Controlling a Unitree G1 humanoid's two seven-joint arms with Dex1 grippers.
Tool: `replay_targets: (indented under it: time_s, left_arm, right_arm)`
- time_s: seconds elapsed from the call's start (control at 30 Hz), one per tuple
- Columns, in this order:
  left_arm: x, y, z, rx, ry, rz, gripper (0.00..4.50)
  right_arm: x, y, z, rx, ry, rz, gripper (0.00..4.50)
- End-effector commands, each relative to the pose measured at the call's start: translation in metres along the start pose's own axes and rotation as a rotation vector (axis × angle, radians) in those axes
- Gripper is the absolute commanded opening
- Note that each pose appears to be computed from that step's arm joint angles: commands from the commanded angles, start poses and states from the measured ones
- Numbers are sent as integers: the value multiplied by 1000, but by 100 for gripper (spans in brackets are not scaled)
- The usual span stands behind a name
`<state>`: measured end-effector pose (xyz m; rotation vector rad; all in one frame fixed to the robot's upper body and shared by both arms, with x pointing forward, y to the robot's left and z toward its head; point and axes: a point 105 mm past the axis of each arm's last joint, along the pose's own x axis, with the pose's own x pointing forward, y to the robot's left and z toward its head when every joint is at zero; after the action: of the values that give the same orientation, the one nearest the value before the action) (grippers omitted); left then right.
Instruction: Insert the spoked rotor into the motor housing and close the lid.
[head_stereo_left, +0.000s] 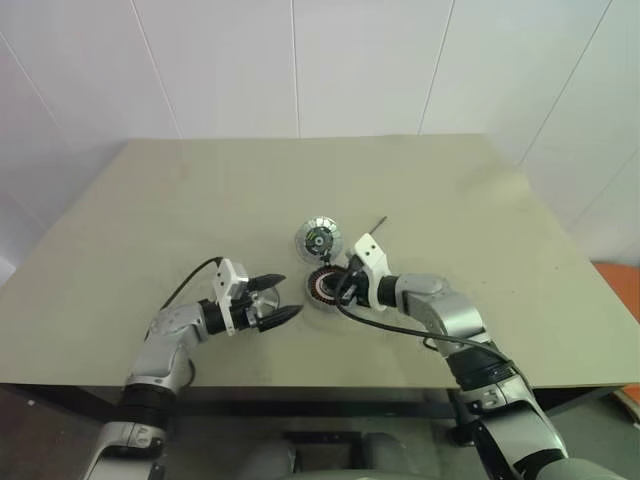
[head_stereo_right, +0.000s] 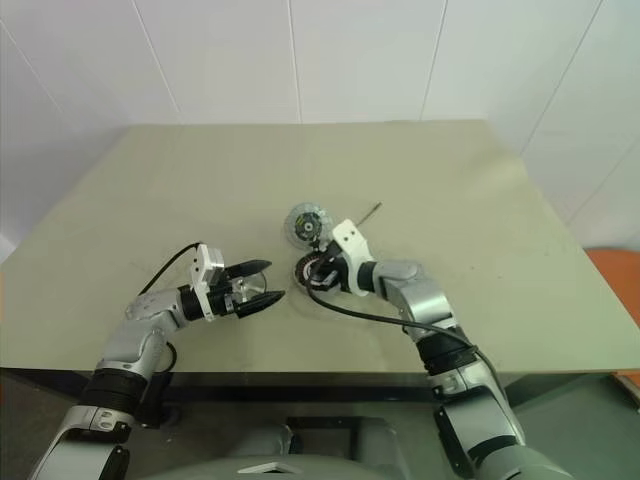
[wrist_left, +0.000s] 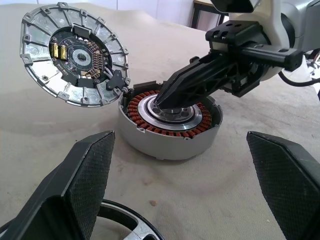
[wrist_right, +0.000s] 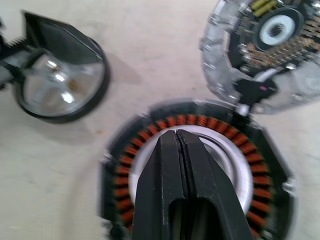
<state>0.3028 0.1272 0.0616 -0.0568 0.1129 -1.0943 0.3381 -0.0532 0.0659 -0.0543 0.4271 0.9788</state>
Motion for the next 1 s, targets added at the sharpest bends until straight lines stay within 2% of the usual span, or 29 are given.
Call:
replay_targets:
  time_s: [0.03,0.17,0.37,0.57,0.8,1.0]
  left_arm:
    - [3,1,10,43,-23,-5,450]
    - [3,2,10,45,-22,-4,450]
    - [4,2,11,46,-21,-8,450]
    - [3,3,11,49,-19,-8,450]
    - [4,2,11,50,-19,-12,450]
    - [5,2,10,50,-18,-14,450]
  right_arm:
    - [-6,7,15,3,-50,39,2]
    - [-7,9,5,-2,-3,43,2]
    - [-5,-19,12,-58,-38,-122,2]
    - [-6,-37,10,-172,-7,-227,2]
    - [-5,-25,16,-166,-34,-152,2]
    - [-9,-12,42,-56,-185,-70,2]
